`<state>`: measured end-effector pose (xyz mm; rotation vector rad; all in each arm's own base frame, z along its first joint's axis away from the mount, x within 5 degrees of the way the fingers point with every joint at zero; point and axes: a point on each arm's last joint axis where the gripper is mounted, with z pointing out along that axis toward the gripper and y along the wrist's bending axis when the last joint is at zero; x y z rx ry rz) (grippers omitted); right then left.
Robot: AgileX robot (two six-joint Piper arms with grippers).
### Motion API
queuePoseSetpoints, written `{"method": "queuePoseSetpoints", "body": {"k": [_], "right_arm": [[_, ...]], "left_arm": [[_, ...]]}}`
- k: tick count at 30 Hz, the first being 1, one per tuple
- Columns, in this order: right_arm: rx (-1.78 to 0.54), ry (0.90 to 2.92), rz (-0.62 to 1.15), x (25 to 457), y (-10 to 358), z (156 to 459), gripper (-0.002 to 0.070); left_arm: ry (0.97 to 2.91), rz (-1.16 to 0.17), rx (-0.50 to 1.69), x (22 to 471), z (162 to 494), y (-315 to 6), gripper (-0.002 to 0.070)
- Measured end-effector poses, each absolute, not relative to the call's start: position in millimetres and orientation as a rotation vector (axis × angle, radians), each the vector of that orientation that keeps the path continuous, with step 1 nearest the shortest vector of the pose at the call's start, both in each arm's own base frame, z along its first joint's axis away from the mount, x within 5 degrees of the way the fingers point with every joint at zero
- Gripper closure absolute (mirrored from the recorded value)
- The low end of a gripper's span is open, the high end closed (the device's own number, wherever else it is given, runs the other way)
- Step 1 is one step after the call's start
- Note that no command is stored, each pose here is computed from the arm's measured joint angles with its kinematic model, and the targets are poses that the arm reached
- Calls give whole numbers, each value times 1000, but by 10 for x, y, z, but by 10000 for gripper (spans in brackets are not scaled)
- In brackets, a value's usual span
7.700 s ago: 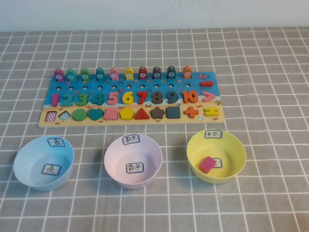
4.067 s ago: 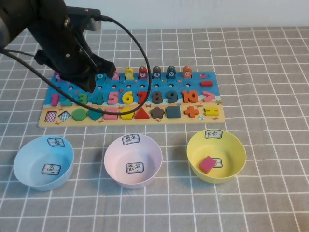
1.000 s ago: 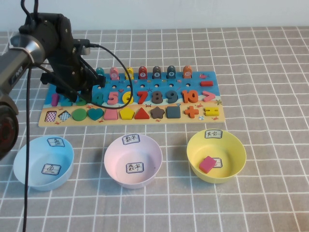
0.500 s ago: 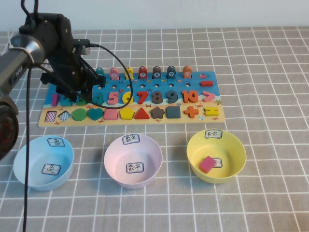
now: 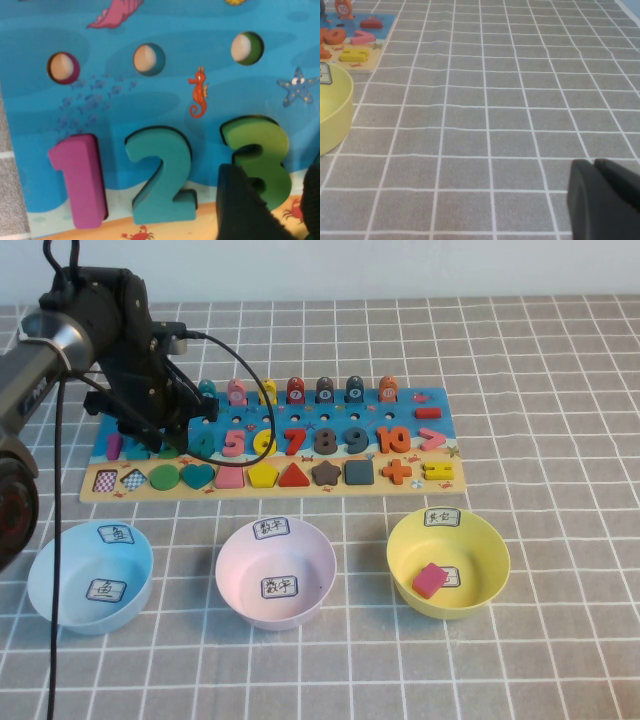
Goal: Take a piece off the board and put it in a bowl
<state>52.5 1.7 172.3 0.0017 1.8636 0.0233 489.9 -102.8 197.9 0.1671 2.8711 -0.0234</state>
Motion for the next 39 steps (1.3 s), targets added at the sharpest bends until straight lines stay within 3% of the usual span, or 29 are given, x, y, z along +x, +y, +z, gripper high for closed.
{"method": "queuePoseSetpoints", "body": {"k": [12,22,31,39], "right_arm": [[2,1864,23,525,17,1723,695],[2,1864,23,525,17,1723,695],[2,1864,23,525,17,1723,695],[2,1864,23,525,17,1723,695]], "left_arm": [[2875,-20,166,4897,1983,-1018,518],[2874,-20,165,4899,1988,-1018,526],[2874,-64,122,4902,1989,-1031,402],[2859,-81,93,4915,1993,-1039,384]]}}
